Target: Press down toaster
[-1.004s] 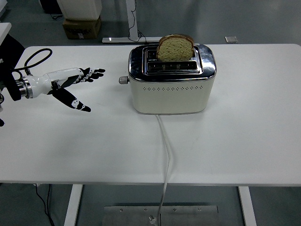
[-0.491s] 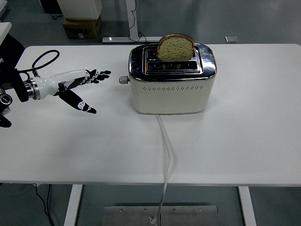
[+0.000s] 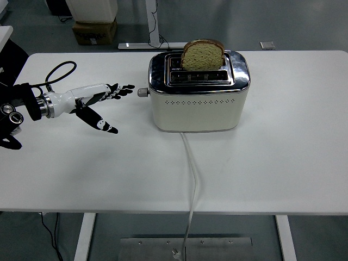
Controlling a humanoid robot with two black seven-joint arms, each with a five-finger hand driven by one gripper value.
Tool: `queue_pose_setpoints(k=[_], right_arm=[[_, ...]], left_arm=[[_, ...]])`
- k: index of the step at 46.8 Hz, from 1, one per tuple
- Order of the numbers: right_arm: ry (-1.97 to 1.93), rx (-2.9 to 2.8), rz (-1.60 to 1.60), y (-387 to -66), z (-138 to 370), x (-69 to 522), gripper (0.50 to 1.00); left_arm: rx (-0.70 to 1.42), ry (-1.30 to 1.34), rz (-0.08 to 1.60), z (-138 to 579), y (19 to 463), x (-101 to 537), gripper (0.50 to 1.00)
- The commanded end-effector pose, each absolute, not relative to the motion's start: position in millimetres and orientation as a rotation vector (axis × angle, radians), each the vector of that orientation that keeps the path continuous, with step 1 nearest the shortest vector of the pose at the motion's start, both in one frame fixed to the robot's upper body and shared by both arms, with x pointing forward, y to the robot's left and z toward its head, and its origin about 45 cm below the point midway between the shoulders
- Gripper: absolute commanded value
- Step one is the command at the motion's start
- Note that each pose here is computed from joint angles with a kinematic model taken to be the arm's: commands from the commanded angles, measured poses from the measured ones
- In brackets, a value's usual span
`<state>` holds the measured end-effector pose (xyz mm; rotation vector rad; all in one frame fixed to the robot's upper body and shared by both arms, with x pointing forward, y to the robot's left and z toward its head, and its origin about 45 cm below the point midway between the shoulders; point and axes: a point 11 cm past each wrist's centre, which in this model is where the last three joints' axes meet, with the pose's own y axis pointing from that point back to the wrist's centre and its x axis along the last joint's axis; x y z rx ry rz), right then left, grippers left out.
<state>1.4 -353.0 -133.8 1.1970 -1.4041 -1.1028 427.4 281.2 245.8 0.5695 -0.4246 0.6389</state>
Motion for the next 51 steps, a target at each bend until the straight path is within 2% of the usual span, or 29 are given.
queue_pose_setpoints(k=[1, 51], right_arm=[[-1.404, 1.197, -1.103, -352.9, -133.8, 1.4, 0.998], [-1.404, 1.197, -1.103, -352.9, -133.8, 1.4, 1.0]], left_arm=[[0.566, -0.423, 0.637, 245.0, 279.2, 427.3, 1.0], [0.563, -0.408, 0.632, 231.7, 266.5, 428.0, 1.0]])
